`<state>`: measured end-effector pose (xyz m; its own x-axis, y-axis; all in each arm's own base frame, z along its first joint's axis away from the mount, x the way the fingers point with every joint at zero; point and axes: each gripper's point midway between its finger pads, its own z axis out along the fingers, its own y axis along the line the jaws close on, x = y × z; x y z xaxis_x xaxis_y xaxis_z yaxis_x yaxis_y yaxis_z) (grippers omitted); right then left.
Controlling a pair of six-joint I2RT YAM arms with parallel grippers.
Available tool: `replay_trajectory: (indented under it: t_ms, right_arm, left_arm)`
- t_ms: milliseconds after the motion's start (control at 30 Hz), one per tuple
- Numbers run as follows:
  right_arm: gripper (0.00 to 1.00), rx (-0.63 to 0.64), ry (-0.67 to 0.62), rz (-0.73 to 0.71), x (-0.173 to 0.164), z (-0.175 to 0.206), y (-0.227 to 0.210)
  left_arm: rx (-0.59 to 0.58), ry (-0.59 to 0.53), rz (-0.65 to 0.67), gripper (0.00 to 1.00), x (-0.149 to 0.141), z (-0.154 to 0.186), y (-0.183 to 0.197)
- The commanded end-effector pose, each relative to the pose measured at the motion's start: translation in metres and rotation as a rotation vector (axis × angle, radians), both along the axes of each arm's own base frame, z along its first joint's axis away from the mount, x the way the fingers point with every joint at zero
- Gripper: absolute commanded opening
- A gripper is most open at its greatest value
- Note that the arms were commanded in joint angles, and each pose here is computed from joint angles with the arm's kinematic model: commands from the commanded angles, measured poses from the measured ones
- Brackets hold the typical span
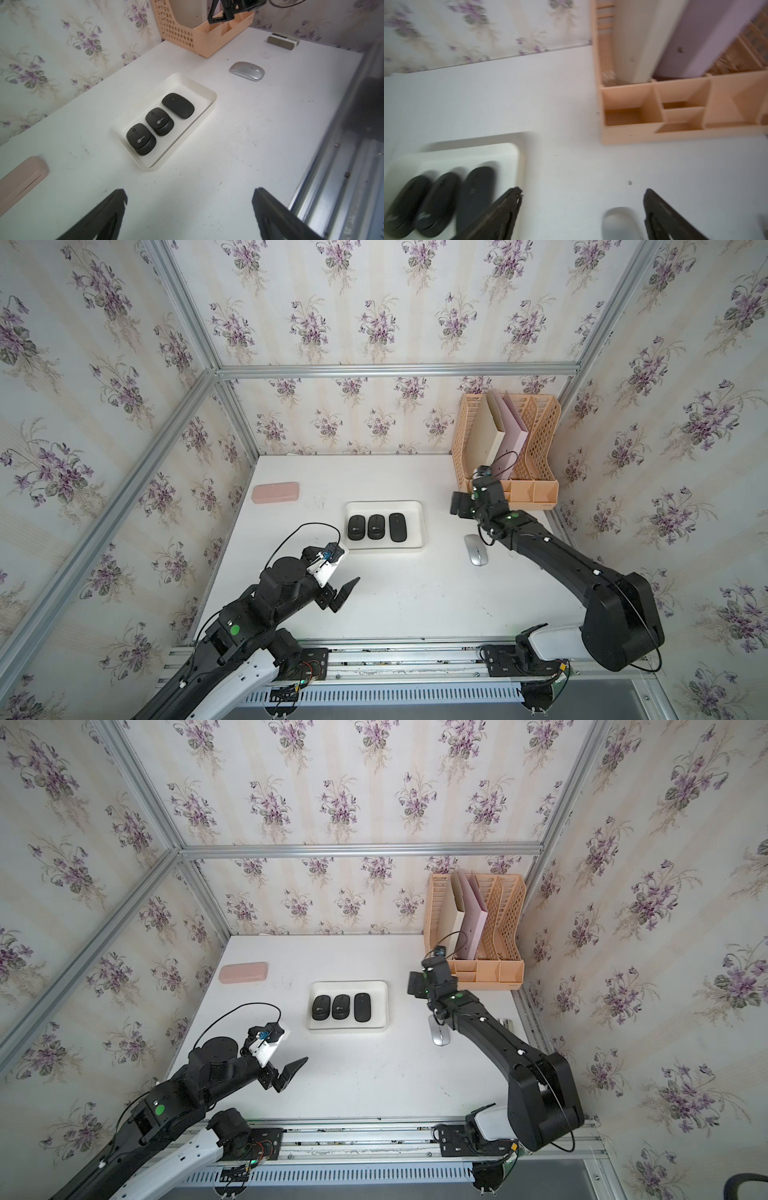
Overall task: Put the mouse in the storage box
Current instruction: Pick up the mouse from the center of the board.
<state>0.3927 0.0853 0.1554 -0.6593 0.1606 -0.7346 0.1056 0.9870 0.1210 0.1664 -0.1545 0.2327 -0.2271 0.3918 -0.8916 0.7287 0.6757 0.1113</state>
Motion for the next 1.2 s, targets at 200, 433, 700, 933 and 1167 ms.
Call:
replay_trajectory:
  t_ms: [200, 433, 700, 933, 1167]
  right_arm:
    - [0.94, 0.121, 0.341, 0.036, -0.070, -0.087, -0.010]
    - [0.92, 0.141, 0.420, 0.080, -0.080, -0.113, -0.001]
    - [0.87, 0.026, 0.402, 0.039, -0.068, -0.116, -0.016]
    - [0.80, -0.071, 0.428, 0.062, -0.068, -0.120, -0.015]
    - [0.75, -0.123, 0.469, 0.079, -0.074, -0.134, -0.009]
  left_arm:
    - [-0.070, -0.064, -0.130, 0.99, -0.012, 0.019, -0.018]
    - [-0.053, -0.019, -0.148, 0.99, -0.011, 0.013, -0.023]
    - [-0.044, -0.013, -0.139, 0.99, -0.009, 0.009, -0.022]
    - [-0.022, -0.005, -0.105, 0.99, -0.004, 0.004, -0.019]
    - [-0.001, 0.023, -0.097, 0.99, -0.002, -0.001, -0.019]
